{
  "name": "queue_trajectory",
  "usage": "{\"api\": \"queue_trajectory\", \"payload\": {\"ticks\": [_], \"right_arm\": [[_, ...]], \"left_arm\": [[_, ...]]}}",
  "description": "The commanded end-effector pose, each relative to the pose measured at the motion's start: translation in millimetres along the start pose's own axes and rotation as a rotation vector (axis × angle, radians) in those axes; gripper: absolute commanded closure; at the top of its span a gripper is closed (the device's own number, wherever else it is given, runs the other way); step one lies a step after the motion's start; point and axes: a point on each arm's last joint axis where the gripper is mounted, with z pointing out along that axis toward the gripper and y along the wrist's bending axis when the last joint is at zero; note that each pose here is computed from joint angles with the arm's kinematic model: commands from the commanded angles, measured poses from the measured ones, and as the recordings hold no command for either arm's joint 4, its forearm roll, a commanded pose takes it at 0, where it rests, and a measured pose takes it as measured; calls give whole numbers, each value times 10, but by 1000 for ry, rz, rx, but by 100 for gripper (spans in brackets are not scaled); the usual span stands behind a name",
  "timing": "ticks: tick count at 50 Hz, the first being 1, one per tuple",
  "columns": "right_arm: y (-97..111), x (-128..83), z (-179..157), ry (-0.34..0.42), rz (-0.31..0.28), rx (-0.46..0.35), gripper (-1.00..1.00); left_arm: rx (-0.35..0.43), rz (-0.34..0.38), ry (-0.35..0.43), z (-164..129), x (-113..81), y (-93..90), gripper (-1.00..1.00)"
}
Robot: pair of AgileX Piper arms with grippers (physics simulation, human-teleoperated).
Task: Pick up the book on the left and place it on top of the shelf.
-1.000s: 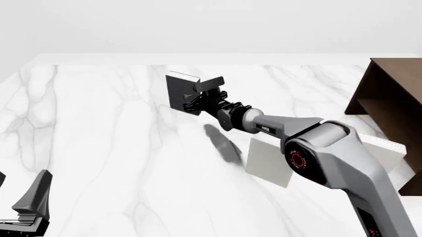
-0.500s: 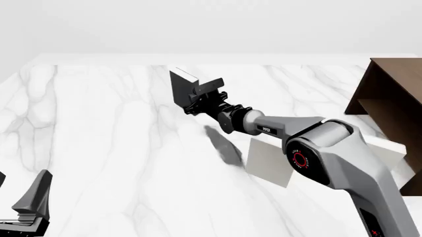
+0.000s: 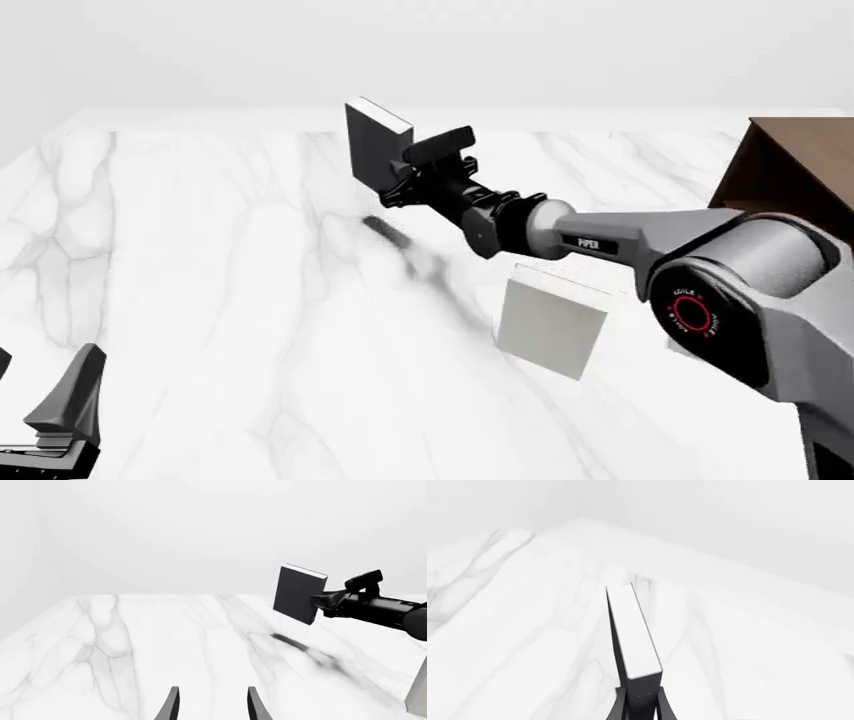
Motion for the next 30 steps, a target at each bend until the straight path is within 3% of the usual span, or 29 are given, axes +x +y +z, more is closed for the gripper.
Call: {"api": "queue_trajectory", "payload": {"ticks": [1, 30], "right_arm": [[30, -360, -363, -56, 4, -5, 100], [82, -693, -1197, -80, -36, -19, 100]], "left_arm": [[0, 0, 0, 0, 0, 0, -100], [0, 0, 0, 0, 0, 0, -100]]}}
